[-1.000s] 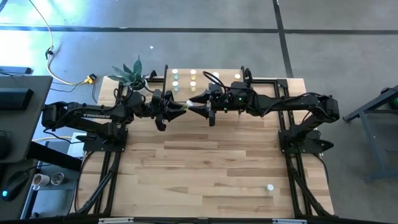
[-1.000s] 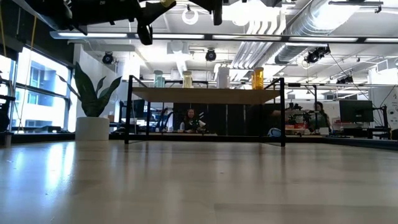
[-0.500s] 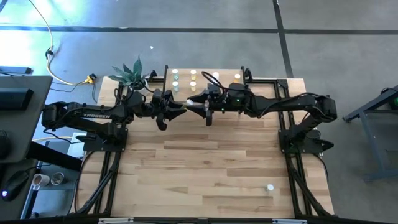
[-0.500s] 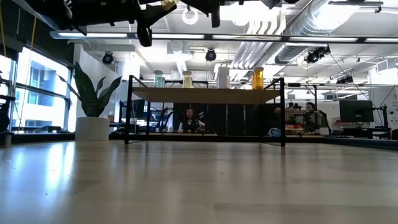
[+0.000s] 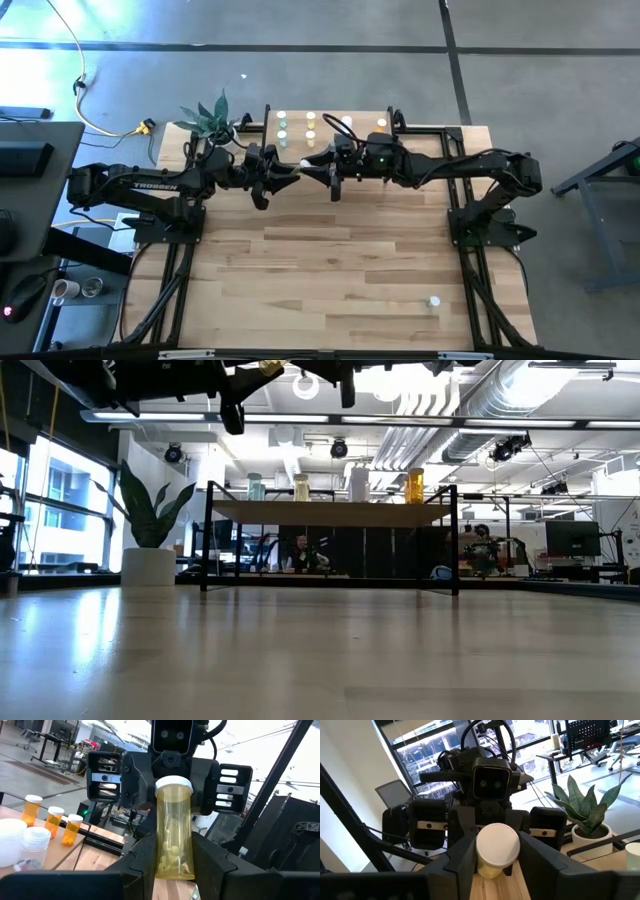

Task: Pick and place medicine bottles onto shelf by color
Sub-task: Put the yellow pill bottle aligned with the other yellow pill bottle on the shelf

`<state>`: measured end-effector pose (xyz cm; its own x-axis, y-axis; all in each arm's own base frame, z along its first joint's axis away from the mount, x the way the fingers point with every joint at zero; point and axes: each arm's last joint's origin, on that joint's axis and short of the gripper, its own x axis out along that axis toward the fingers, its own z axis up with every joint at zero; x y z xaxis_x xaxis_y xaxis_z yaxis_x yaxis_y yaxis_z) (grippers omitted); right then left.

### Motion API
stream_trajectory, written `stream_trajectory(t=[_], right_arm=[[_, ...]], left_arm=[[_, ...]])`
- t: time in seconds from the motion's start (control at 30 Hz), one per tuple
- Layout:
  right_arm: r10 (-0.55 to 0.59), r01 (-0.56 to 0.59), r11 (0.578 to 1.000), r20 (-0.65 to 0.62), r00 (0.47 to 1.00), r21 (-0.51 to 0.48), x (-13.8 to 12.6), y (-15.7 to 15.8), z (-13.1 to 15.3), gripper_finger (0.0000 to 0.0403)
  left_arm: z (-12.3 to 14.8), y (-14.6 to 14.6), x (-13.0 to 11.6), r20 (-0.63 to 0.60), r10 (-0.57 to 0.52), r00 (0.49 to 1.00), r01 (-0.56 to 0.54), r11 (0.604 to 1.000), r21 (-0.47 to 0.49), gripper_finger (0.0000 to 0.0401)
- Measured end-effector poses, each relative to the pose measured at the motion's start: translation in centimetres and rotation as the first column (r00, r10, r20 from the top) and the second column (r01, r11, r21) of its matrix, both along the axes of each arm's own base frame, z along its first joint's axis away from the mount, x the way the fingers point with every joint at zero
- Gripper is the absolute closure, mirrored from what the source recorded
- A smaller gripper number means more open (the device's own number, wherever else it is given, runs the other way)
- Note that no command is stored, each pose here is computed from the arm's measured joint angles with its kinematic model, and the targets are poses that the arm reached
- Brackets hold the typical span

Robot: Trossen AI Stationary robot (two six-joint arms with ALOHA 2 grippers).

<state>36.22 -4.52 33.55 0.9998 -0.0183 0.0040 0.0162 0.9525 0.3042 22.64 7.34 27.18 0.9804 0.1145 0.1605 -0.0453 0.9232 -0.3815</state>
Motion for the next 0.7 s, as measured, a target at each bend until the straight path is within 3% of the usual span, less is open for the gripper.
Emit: stream_trajectory(t=[0.57, 0.7], right_arm=[[-0.003, 0.003, 1.000, -0.017, 1.000, 0.008, -0.03, -0.13, -0.16, 0.0286], [-0.008, 0.008, 1.000, -0.033, 0.999, 0.009, -0.04, -0.25, -0.32, 0.0286]], left_arm=[[-0.24, 0.02, 0.04, -0.027, 0.004, 1.000, -0.004, 1.000, 0.009, 0.0306], [-0.43, 0.13, 0.05, -0.049, 0.046, 0.998, -0.046, 0.999, 0.009, 0.0306]])
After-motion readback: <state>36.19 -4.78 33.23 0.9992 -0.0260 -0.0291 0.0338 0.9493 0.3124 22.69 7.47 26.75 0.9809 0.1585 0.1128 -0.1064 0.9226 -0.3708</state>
